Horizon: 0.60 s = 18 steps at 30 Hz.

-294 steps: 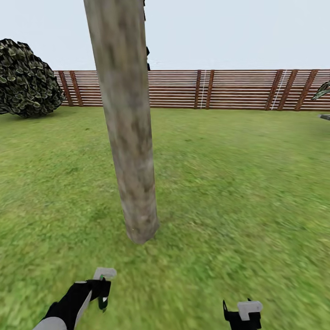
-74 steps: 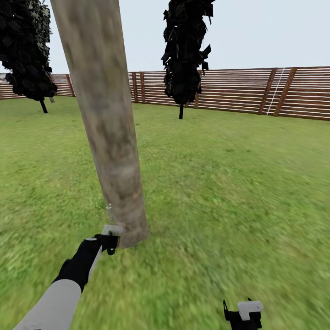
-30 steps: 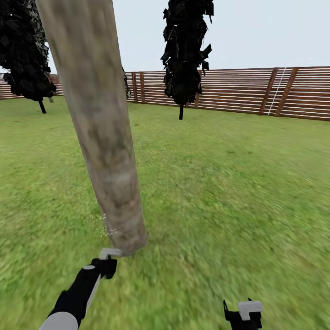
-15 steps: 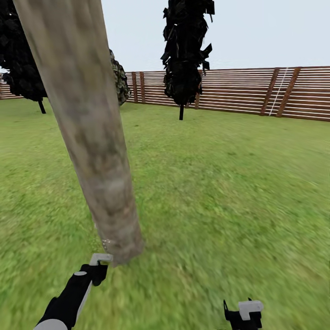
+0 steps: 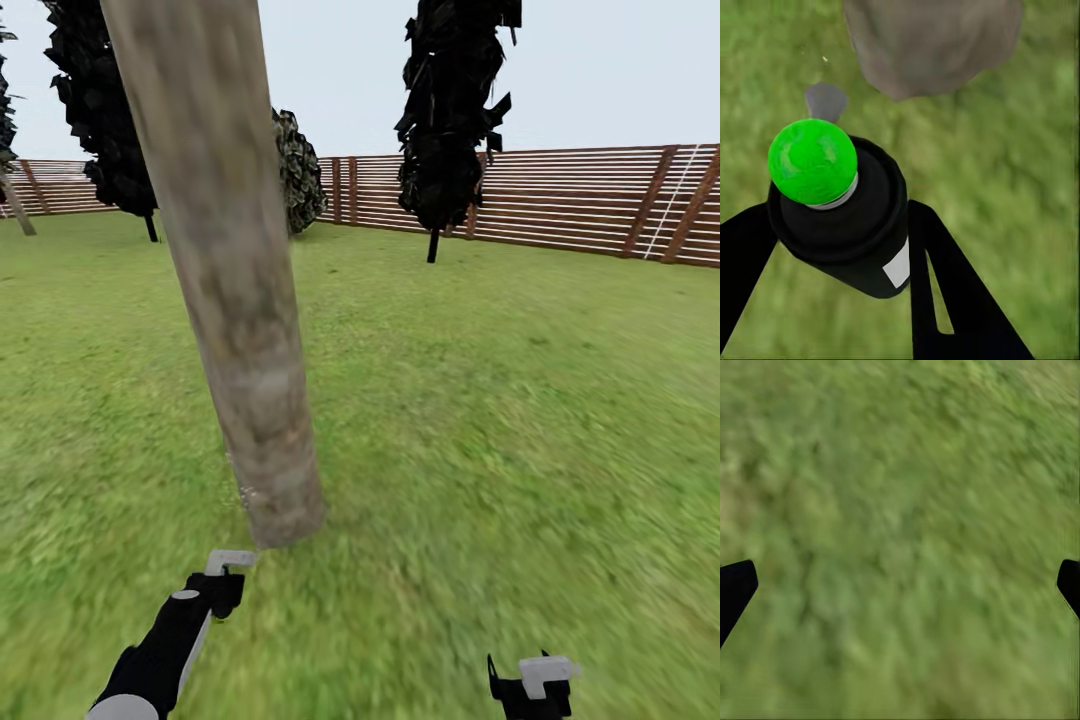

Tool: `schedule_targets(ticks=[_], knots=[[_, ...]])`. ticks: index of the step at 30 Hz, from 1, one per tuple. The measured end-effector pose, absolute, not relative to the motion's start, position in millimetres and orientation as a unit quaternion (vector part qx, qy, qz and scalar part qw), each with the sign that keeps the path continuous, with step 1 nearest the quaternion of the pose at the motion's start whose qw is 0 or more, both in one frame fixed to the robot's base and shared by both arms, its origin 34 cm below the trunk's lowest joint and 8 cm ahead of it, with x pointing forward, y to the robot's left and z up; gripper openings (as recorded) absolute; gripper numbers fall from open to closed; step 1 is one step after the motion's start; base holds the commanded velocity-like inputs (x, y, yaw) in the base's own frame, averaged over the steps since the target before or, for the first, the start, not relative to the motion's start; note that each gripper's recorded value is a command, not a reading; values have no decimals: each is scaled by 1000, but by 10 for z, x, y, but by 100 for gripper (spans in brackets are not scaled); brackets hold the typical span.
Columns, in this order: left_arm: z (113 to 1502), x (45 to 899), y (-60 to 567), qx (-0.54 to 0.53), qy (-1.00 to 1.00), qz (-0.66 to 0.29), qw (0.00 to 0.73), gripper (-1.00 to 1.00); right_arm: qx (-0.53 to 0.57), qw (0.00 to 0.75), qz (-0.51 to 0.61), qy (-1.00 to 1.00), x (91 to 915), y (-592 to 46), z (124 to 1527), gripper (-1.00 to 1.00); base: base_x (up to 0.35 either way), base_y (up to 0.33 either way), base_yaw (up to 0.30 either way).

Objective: In the garden, pick up the pesticide atomizer on the floor and spray pesticide onto both trees until each tree trunk is fully covered.

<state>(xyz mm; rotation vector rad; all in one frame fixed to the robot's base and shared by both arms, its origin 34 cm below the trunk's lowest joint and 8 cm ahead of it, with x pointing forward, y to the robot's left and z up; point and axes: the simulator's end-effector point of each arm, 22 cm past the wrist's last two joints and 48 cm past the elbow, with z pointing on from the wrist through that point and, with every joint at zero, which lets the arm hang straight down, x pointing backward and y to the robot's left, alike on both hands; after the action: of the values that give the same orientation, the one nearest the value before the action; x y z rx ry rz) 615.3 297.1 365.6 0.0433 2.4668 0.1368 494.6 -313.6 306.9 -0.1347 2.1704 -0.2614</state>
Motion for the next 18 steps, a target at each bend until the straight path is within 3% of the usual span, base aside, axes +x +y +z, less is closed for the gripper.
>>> schedule_targets(ticks=[4, 12, 18], knots=[[3755, 6282, 2806, 16, 938, 42, 343, -100, -54, 458, -107, 881, 4950, -3150, 3073, 100, -182, -216, 3], [4070, 6508, 2886, 19, 923, 44, 382, -100, -55, 458, -106, 881, 4945, -3136, 3068, 100, -45, -23, 0], [4226, 6634, 2740, 36, 916, 10, 399, -100, -55, 458, -106, 881, 4942, -3136, 3066, 100, -301, 0, 0]])
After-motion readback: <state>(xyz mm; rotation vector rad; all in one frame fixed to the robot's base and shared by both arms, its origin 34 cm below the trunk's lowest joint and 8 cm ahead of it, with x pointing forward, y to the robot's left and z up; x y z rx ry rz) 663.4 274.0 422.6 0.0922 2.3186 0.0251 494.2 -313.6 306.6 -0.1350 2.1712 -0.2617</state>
